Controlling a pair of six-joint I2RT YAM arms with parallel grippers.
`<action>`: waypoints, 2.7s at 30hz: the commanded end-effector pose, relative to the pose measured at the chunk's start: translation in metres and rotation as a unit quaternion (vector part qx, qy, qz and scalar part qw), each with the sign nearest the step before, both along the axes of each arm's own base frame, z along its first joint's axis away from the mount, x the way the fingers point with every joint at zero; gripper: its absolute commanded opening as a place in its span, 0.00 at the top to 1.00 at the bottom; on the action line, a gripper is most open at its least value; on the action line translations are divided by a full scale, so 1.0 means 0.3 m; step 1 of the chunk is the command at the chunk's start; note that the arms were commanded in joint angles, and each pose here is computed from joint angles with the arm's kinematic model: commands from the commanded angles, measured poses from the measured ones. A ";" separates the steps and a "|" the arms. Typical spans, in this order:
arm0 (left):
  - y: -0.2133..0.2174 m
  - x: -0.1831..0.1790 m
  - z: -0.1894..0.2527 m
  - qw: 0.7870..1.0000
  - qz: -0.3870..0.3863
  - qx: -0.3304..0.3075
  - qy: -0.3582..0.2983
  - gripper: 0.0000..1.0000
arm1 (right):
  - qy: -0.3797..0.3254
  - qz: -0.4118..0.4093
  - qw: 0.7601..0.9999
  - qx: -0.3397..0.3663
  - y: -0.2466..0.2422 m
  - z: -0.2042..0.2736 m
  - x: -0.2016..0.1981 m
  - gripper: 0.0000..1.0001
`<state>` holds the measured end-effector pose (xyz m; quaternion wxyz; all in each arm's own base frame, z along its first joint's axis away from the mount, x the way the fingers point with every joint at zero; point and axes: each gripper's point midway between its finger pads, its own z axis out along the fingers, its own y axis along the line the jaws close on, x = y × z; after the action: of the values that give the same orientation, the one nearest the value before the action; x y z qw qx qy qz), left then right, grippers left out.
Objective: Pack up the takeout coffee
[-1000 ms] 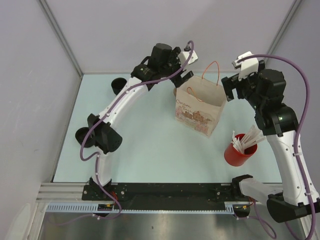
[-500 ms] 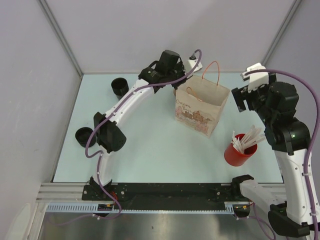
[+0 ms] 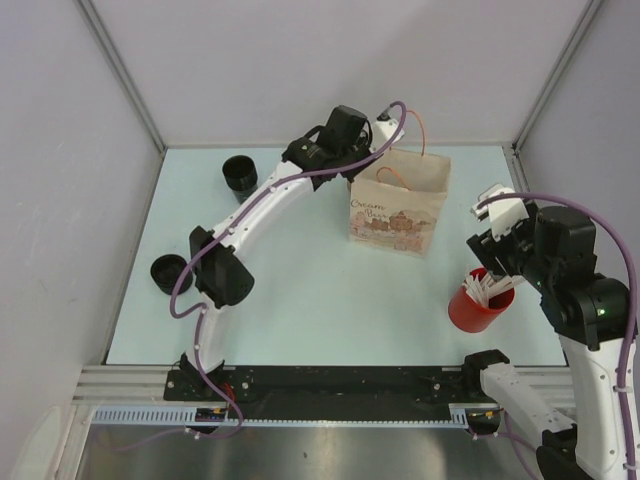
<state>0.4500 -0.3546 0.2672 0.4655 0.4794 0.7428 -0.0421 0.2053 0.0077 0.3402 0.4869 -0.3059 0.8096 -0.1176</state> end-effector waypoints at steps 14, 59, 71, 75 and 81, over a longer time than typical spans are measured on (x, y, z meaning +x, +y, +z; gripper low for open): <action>0.142 -0.151 0.124 0.999 0.048 -0.002 0.020 1.00 | 0.167 0.093 0.981 -0.029 0.044 -0.252 -0.147 0.36; 0.270 -0.179 0.135 0.997 0.073 0.012 0.026 0.74 | 0.206 0.050 0.975 -0.064 -0.039 -0.447 -0.117 0.62; 0.273 -0.185 0.148 0.997 0.073 0.009 0.024 0.71 | 0.187 0.056 0.979 -0.053 -0.024 -0.463 -0.080 0.69; 0.276 -0.188 0.151 0.997 0.072 0.010 0.023 0.71 | 0.188 0.058 0.979 -0.050 -0.021 -0.472 -0.077 0.80; 0.273 -0.190 0.159 0.997 0.069 0.007 0.022 0.58 | 0.183 0.044 0.980 -0.061 -0.041 -0.462 -0.070 0.97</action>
<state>0.4010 -0.2791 0.2823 0.4143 0.4446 0.7941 -0.0040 0.1768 -0.0004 0.1927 0.2963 -0.3945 0.8671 -0.0683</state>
